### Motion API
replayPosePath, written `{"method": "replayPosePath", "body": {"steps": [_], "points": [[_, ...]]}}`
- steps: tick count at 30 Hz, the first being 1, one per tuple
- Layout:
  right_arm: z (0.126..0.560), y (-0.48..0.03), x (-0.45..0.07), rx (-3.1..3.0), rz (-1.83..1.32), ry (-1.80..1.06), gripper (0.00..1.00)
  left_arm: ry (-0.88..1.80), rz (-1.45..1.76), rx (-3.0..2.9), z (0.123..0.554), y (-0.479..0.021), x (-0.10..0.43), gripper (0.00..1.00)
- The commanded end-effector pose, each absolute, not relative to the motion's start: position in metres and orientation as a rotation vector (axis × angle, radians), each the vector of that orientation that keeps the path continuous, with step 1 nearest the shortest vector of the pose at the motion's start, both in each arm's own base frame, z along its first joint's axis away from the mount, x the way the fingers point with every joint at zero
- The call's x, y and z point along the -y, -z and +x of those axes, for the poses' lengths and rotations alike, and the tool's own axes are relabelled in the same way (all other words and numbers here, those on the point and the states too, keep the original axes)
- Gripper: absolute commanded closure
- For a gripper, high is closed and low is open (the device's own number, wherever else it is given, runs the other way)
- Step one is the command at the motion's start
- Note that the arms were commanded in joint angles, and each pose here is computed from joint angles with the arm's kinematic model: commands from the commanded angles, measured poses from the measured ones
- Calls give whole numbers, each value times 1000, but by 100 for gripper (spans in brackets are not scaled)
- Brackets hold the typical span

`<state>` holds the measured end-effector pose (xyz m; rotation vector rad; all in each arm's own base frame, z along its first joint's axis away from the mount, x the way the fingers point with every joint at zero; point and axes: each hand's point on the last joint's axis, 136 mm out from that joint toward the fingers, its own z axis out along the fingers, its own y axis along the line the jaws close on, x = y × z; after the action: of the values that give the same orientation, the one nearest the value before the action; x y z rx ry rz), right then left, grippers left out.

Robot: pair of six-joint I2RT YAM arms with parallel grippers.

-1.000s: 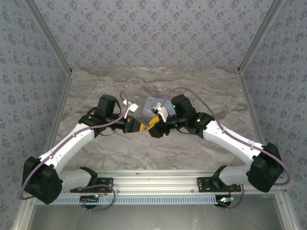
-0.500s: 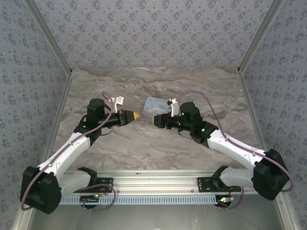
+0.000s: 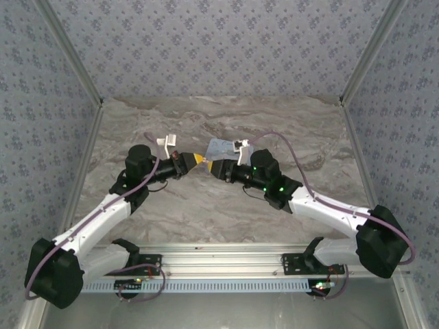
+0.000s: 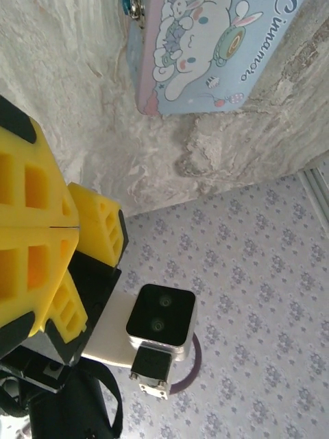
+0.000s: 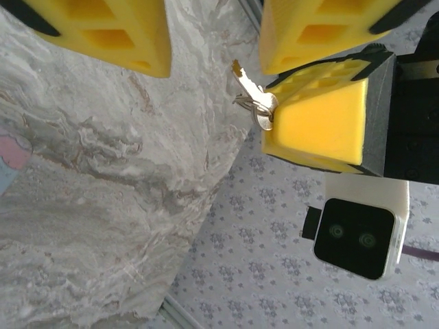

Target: Unlock a padlock with a key

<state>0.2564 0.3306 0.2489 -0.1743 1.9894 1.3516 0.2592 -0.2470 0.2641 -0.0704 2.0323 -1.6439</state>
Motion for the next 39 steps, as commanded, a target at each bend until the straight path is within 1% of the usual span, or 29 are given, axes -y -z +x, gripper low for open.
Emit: {"method": "replayPosePath", "body": {"steps": [1, 5, 9, 12, 14, 18, 19, 21, 24, 26, 35, 39], "points": [[263, -272, -329, -1900, -123, -1391, 67, 1687, -80, -1976, 261, -277, 250, 100], [261, -277, -329, -1878, -132, -1413, 68, 1708, -94, -1979, 260, -274, 252, 100], [261, -276, -329, -1882, -134, -1416, 64, 1732, -109, -1969, 259, -271, 254, 100], [262, -276, -328, -1879, -125, -1412, 64, 1745, -112, -1965, 258, -272, 255, 100], [263, -277, -328, -1874, -120, -1413, 67, 1748, -110, -1967, 257, -272, 255, 100], [265, -279, -328, -1865, -115, -1424, 77, 1754, -112, -1972, 254, -270, 255, 100], [265, -279, -328, -1863, -116, -1428, 77, 1753, -116, -1971, 254, -270, 254, 100], [264, -279, -329, -1867, -118, -1435, 76, 1748, -127, -1967, 253, -269, 252, 100], [261, -274, -330, -1881, -116, -1438, 70, 1743, -139, -1956, 253, -271, 250, 100], [259, -271, -330, -1884, -111, -1446, 69, 1742, -141, -1948, 253, -273, 249, 100], [257, -270, -332, -1881, -116, -1455, 70, 1750, -139, -1929, 253, -281, 248, 100], [257, -274, -335, -1867, -125, -1473, 74, 1750, -141, -1927, 252, -280, 248, 100]]}}
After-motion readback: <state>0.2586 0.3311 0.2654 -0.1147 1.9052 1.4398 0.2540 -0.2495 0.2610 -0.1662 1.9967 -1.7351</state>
